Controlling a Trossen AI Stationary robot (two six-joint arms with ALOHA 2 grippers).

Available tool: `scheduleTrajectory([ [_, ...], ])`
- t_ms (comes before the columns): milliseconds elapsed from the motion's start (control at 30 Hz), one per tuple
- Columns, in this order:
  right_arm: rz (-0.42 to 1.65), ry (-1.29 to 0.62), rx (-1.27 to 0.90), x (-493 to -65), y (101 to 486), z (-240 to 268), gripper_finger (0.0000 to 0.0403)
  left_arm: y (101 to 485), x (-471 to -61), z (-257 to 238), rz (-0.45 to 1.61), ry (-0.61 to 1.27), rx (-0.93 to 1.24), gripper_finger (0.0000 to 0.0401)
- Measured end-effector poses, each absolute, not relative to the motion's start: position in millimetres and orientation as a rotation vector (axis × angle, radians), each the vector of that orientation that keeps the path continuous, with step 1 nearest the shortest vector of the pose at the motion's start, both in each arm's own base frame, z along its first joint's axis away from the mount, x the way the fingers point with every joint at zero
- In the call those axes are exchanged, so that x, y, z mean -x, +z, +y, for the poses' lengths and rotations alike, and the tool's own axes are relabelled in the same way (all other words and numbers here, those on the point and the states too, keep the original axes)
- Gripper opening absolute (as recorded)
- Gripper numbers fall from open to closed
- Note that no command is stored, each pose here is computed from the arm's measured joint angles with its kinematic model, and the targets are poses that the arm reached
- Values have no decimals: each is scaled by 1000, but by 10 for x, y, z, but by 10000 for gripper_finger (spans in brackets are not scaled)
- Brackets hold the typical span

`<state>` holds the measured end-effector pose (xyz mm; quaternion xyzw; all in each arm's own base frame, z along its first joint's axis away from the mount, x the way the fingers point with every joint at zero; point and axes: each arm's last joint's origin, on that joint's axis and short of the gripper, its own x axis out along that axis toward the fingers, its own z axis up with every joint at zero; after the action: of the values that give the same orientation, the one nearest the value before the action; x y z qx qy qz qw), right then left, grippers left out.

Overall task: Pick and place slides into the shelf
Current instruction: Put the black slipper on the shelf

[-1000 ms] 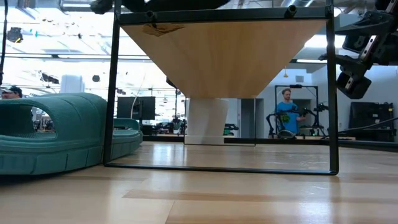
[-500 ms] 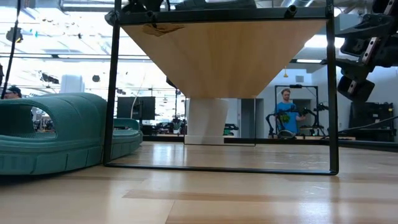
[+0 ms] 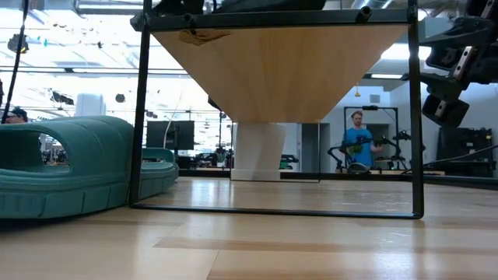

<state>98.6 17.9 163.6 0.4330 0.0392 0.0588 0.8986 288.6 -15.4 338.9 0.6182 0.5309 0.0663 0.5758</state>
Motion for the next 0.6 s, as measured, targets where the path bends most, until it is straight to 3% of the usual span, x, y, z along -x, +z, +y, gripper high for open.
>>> scheduleTrajectory([
  [300, 84, 128, -896, -986, 1636, 181, 178, 3289, -2813, -208, 1316, 153, -1369, 0],
  [600, 93, 124, -894, -990, 1628, 182, 178, 3123, -2924, -234, 1366, 23, -1393, 0],
])
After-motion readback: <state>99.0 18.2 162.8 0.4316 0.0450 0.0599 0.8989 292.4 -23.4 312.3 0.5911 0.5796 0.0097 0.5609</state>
